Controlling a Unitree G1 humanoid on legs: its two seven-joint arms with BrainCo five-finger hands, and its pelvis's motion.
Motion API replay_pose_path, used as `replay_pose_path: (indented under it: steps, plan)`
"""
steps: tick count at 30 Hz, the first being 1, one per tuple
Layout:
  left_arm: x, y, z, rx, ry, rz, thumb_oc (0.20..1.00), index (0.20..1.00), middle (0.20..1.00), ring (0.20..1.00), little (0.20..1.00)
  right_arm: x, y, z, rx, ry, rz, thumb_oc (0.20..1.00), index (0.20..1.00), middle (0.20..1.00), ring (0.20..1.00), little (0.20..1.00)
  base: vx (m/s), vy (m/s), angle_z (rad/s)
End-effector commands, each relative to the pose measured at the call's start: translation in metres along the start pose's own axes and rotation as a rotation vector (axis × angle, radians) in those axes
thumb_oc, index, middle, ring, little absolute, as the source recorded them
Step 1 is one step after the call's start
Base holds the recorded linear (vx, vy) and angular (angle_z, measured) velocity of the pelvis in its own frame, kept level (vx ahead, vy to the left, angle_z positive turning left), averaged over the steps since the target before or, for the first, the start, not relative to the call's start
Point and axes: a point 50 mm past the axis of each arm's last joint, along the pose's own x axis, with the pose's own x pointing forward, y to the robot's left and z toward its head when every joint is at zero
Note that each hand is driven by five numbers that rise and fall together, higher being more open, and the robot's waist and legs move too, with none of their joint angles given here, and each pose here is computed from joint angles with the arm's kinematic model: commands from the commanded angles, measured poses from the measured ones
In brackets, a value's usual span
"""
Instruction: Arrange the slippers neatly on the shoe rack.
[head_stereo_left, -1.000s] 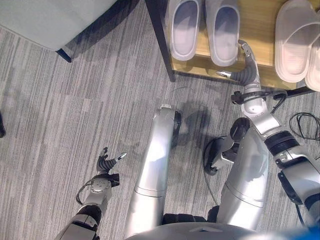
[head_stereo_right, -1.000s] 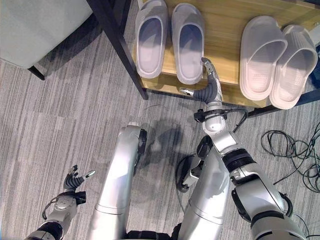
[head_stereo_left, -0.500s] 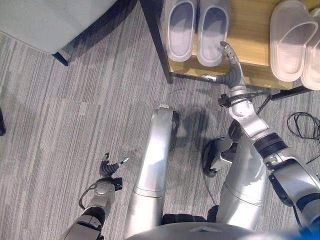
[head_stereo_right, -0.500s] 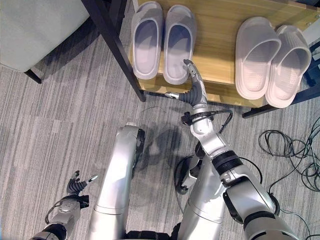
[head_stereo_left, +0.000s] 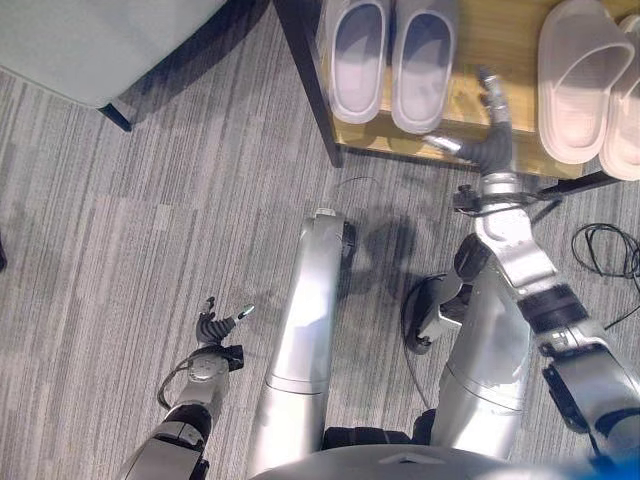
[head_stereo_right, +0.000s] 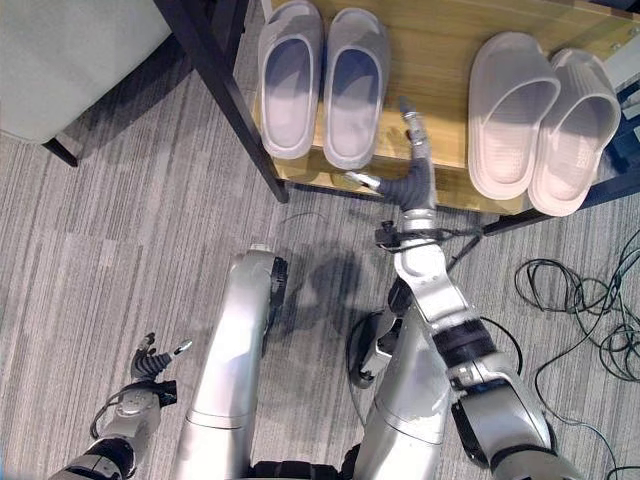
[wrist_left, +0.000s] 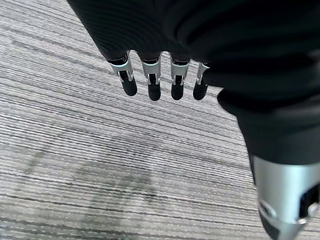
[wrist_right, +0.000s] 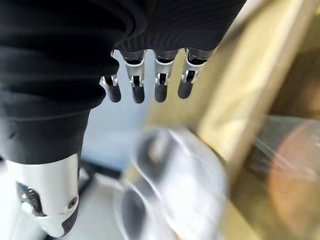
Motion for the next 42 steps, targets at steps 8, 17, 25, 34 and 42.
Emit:
replay_pose_path:
  steps: [8,17,25,34,42]
  plan:
    - [0.007,0.003,0.03,-0.045,-0.133,0.052,1.0,1.0,1.0,1.0,1.0,-0.032,-0.046,-0.011,-0.209,-0.018,0.014,1.0,1.0,1.0,1.0,1.0,-0.11,0.008,-0.02]
    - [0.012,0.0,0.044,-0.114,-0.139,0.065,1.0,1.0,1.0,1.0,1.0,-0.067,-0.03,-0.058,-0.208,0.248,0.096,1.0,1.0,1.0,1.0,1.0,-0.13,0.013,-0.07]
    - [-0.013,-0.019,-0.026,-0.019,0.111,-0.042,1.0,1.0,1.0,1.0,1.0,-0.169,-0.035,-0.136,-0.333,0.79,0.203,1.0,1.0,1.0,1.0,1.0,-0.1,-0.075,-0.05]
    - [-0.053,-0.003,-0.101,0.104,0.389,-0.092,1.0,1.0,1.0,1.0,1.0,-0.313,-0.07,-0.158,-0.411,1.405,0.255,1.0,1.0,1.0,1.0,1.0,0.15,-0.086,-0.01]
    - [-0.079,-0.001,-0.132,0.145,0.516,-0.115,1.0,1.0,1.0,1.0,1.0,-0.332,-0.064,-0.151,-0.369,1.436,0.337,1.0,1.0,1.0,1.0,1.0,0.11,-0.102,-0.03]
